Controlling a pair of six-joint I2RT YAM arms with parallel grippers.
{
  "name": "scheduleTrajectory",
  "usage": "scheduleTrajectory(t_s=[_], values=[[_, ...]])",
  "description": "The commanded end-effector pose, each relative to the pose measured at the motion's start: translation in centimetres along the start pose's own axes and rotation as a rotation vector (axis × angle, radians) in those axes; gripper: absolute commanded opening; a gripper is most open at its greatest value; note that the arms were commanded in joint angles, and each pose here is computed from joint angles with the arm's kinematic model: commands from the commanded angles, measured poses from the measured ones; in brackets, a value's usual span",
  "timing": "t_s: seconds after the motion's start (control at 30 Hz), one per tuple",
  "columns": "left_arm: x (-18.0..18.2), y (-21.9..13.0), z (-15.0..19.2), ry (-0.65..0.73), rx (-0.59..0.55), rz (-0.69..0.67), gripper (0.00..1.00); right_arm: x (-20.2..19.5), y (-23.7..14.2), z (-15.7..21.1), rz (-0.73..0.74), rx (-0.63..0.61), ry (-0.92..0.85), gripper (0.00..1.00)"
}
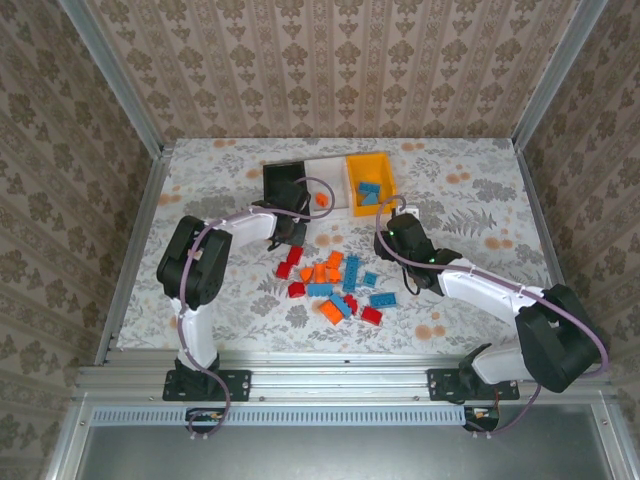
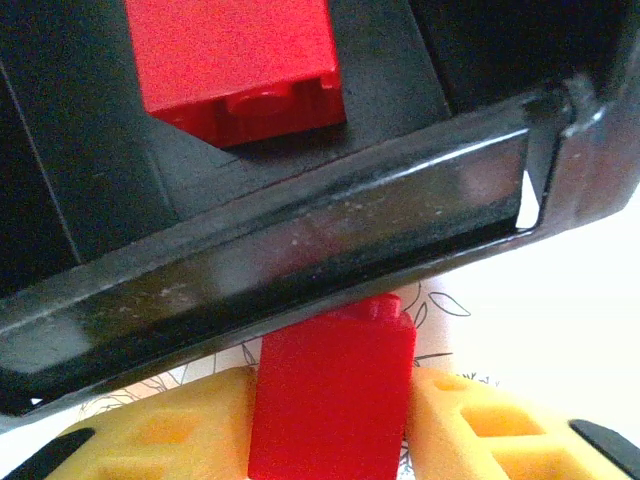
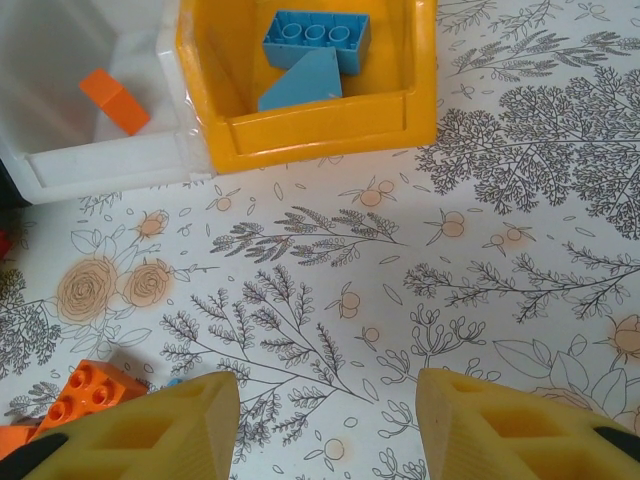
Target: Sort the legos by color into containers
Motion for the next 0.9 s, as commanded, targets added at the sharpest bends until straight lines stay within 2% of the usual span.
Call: scheduleTrajectory(t_s=[0.0, 0.3, 0.47, 0.57, 0.63, 0.73, 0.87], values=[[0.4, 0.2, 0.6, 0.006, -0.004, -0.028, 0.41, 0.2, 0.1, -0.6, -0.011, -0.023, 0.011, 0.51], [-0.2, -1.6, 1.5, 0.014, -0.023, -0.023, 0.35, 0.4, 0.1, -0.5, -0.017, -0.022, 0.007, 0.51], [-2.0, -6.0, 1.0, 0.046, -0.068, 0.046, 0.34, 0.4, 0.0, -0.6, -0.014, -0.025, 0.007, 0.51], [-1.3, -9.1, -0.8, 0.035, -0.14, 0.008, 0.35, 0.5, 0.1, -0.5, -0.016, -0.021, 0.006, 0.51], [-0.2, -9.9, -2.6, -0.001, -0.153, -0.023, 0.34, 0.6, 0.1, -0.5, -0.019, -0.02, 0.004, 0.51], [1.0, -9.5, -5.4, -0.048, -0.137, -0.06, 0.32, 0.7, 0.2, -0.5, -0.018, -0.021, 0.002, 0.51], [1.4, -7.0, -8.3, -0.075, -0.099, -0.077, 0.29, 0.6, 0.1, -0.4, -0.011, -0.021, -0.001, 0.51]])
Point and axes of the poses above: each hand's point on the last joint's axis, 136 mm out from that joint toward the fingers, its own y axis out along the fingers, its own x axis along the line the jaws close on, z = x × y, the point moved 8 cm from there along -y, back along the fingers, and after that the axes turned 10 degrees about -y, right-handed, at the moved point
